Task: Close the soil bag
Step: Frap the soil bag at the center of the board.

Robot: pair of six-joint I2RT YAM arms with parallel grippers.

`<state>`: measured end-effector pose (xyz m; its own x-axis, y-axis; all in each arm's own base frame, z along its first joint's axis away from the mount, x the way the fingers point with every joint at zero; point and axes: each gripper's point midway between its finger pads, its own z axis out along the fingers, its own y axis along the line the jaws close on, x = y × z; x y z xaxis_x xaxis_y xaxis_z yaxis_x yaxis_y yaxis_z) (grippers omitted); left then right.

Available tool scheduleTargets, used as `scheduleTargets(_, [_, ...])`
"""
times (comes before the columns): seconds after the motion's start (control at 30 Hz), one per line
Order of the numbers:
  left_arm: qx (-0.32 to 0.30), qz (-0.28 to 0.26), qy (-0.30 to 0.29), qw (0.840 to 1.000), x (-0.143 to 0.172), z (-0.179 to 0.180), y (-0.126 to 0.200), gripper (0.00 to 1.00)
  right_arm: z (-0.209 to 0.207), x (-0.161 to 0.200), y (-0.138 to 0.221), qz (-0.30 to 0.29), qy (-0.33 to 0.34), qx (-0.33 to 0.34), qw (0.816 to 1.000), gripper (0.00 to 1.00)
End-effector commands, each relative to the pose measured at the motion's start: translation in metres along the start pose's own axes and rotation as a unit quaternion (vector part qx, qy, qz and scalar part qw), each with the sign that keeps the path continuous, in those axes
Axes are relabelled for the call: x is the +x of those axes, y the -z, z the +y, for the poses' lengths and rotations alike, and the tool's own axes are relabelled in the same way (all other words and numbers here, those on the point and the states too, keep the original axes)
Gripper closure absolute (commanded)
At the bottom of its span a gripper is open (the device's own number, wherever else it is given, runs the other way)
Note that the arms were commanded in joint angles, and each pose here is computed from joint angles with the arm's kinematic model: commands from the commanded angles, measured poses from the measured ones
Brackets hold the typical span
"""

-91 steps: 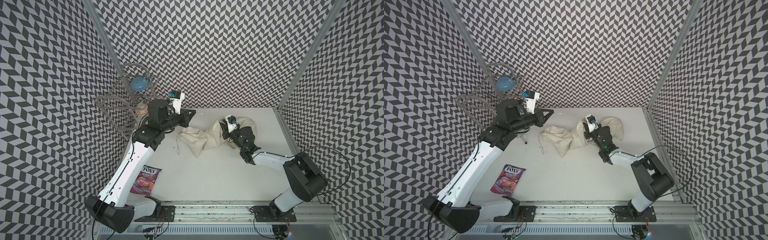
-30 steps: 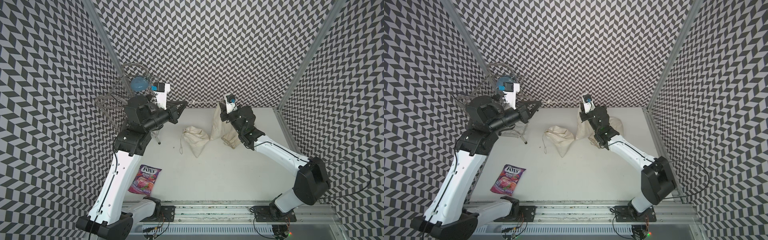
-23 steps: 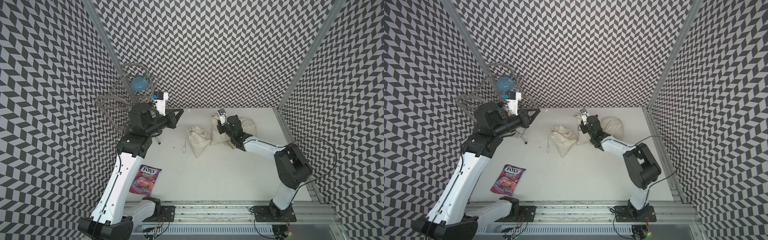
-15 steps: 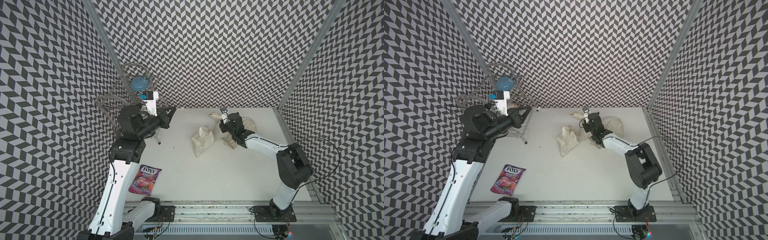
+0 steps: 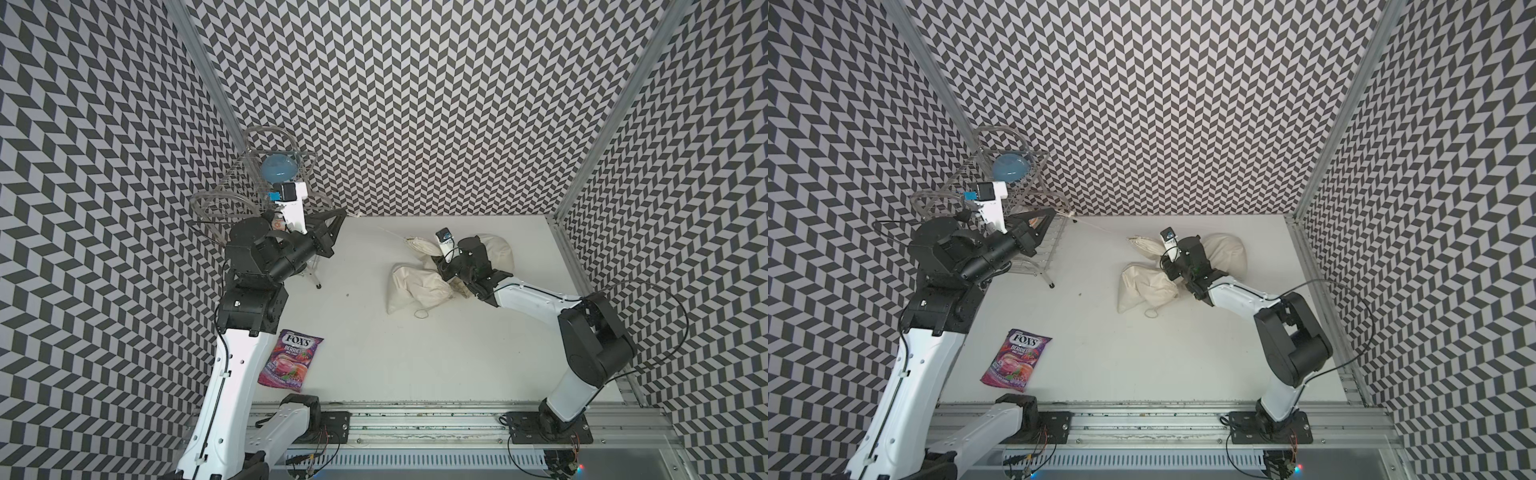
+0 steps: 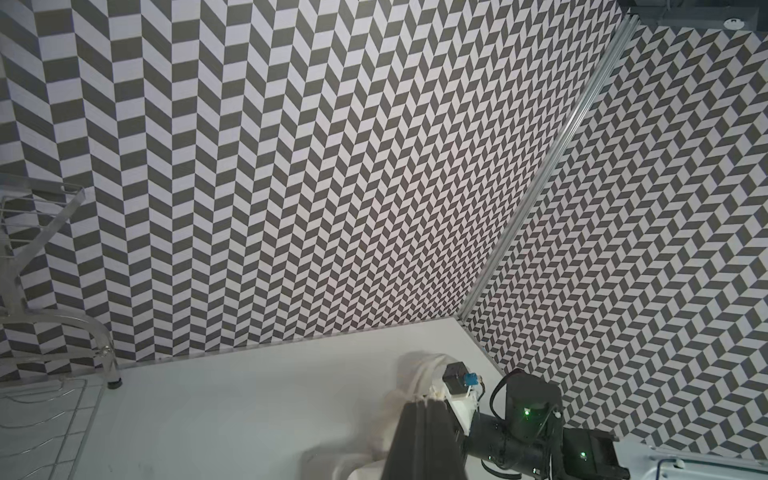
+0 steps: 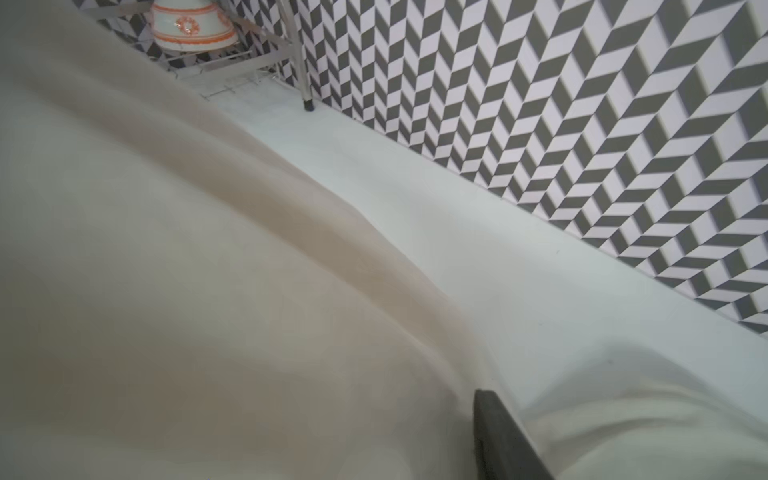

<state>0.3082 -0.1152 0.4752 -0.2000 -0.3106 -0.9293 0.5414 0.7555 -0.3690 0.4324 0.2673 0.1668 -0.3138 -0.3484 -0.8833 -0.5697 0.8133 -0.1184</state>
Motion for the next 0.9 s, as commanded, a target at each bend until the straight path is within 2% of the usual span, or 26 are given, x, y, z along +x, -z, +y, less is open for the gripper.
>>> scheduleTargets(0.0, [0.031,-0.057,-0.031,0.997,-0.033,-0.019,0.008,1.00,0.024,-0.089,0.050,-0.126,0.033,-0.027,0.991,0.39])
scheduleTargets(0.17, [0.038,-0.063,-0.036,0.997,-0.038,-0.025,0.012,1.00,0.068,-0.136,0.093,-0.212,0.060,-0.066,0.973,0.27])
scheduleTargets(0.27, [0.040,-0.063,-0.037,0.997,-0.040,-0.026,0.012,1.00,0.096,-0.155,0.107,-0.253,0.074,-0.081,0.961,0.21])
scheduleTargets(0.5, [0.042,-0.065,-0.038,0.996,-0.041,-0.027,0.012,1.00,0.121,-0.188,0.100,-0.266,0.069,-0.064,0.959,0.23])
scheduleTargets(0.7, [0.040,-0.064,-0.037,0.996,-0.041,-0.026,0.011,1.00,0.106,-0.190,0.081,-0.246,0.045,-0.001,0.968,0.51])
scheduleTargets(0.8, [0.036,-0.066,-0.037,0.996,-0.043,-0.026,0.012,1.00,0.091,-0.176,0.064,-0.219,0.035,0.050,0.974,0.65])
scheduleTargets(0.87, [0.025,-0.070,-0.038,0.997,-0.046,-0.024,0.014,1.00,0.082,-0.160,0.050,-0.194,0.046,0.077,0.977,0.70])
